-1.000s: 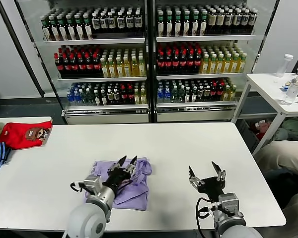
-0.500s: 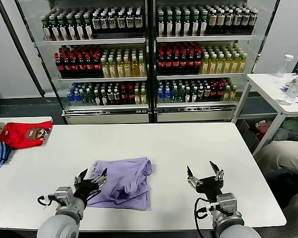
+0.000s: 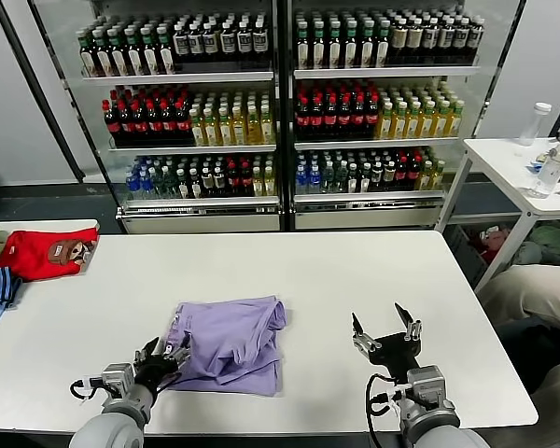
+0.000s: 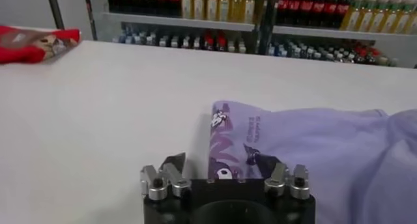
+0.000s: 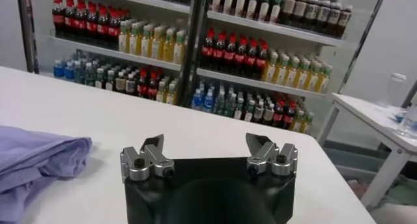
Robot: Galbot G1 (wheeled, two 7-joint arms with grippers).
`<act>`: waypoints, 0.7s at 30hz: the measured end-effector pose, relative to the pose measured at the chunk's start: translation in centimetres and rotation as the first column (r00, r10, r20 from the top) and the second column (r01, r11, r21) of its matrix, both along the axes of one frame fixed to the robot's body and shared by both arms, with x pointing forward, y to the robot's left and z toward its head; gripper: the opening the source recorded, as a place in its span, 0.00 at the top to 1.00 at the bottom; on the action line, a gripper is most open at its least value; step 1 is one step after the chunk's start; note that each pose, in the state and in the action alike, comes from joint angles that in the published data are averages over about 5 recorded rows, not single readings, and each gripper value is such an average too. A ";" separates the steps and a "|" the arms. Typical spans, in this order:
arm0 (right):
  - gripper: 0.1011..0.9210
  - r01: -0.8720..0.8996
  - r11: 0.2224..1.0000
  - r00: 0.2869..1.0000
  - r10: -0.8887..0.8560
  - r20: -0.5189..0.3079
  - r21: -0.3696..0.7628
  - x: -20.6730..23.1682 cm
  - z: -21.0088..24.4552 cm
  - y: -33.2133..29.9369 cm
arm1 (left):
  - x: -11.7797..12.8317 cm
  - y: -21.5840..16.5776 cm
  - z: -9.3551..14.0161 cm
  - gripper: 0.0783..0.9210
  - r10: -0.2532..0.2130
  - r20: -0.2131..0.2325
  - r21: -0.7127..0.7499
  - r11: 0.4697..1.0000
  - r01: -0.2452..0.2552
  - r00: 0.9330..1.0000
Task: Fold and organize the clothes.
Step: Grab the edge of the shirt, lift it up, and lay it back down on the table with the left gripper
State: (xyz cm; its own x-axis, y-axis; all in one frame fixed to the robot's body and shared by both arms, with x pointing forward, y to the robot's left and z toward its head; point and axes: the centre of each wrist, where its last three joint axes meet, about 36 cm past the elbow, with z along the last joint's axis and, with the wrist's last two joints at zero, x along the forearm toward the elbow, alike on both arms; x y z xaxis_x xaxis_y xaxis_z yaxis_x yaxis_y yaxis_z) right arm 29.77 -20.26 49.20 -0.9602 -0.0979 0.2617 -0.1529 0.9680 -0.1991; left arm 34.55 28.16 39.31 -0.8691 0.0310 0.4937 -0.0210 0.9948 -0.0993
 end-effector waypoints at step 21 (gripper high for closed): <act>0.12 -0.005 1.000 1.000 0.005 0.004 -0.001 0.7 -0.3 0.0 | -0.5 1.9 1.7 0.96 -0.023 0.043 -0.081 0.996 0.026 0.999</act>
